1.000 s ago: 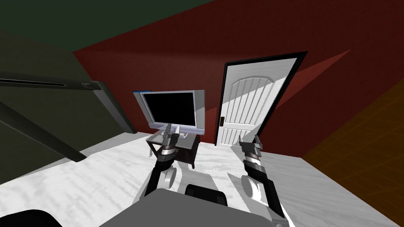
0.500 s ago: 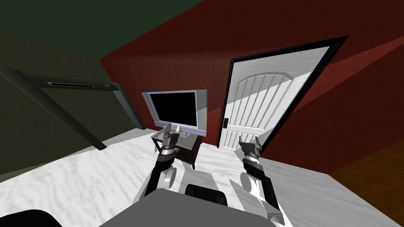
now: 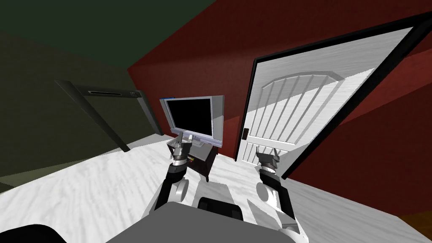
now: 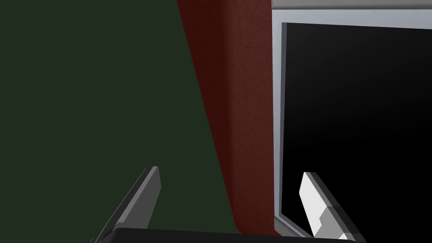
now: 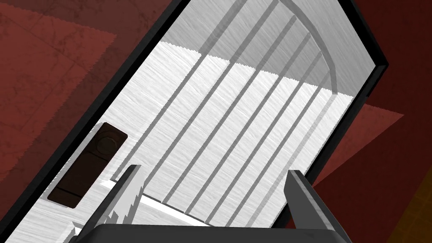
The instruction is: Pull the door open
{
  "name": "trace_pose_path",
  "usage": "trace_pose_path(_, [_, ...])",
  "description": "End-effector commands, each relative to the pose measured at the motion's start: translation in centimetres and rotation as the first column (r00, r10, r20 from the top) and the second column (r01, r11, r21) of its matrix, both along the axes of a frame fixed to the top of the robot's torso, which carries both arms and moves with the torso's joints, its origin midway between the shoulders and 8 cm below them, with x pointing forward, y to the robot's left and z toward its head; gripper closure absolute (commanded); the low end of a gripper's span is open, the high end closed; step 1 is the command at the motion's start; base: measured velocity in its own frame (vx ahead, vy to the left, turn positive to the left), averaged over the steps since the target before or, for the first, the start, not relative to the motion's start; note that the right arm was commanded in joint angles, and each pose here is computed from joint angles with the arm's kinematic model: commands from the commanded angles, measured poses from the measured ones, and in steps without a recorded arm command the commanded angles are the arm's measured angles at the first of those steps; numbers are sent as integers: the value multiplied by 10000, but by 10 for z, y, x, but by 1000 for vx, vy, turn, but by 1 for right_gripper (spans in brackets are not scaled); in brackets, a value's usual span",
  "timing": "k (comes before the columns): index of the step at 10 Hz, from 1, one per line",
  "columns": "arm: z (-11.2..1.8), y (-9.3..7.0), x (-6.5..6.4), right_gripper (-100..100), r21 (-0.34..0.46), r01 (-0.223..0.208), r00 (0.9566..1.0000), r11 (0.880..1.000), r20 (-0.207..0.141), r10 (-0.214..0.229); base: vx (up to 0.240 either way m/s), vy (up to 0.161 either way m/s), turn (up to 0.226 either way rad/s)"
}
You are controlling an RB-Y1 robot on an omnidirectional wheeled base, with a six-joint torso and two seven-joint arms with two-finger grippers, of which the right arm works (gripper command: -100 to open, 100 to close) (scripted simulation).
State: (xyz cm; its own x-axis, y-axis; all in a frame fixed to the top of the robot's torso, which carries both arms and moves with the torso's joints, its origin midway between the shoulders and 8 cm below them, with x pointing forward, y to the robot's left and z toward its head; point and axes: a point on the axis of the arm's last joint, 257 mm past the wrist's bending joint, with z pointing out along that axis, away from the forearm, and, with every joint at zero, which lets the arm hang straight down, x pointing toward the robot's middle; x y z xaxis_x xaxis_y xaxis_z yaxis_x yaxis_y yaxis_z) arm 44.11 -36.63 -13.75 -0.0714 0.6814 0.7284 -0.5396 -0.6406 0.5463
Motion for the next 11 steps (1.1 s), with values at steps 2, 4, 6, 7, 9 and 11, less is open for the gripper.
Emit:
trace_pose_path(2, [-15,-11,7,-100,780,49,10000,9969,-46,-46,52,-97,200])
trace_pose_path(4, [-26,-18,12,-100,1348,104,9999,9908,-88,-93,65,-92,172])
trace_pose_path(6, [-38,-26,16,-100,1909,175,9998,9815,-130,-153,51,-93,193])
trace_pose_path(7, [-43,-30,18,-100,2186,216,9997,9756,-150,-188,52,-94,198])
trace_pose_path(9, [-54,-37,22,-100,2712,305,9995,9620,-191,-263,52,-107,163])
trace_pose_path(11, [-66,-44,25,-100,3223,404,9991,9458,-233,-347,50,-98,179])
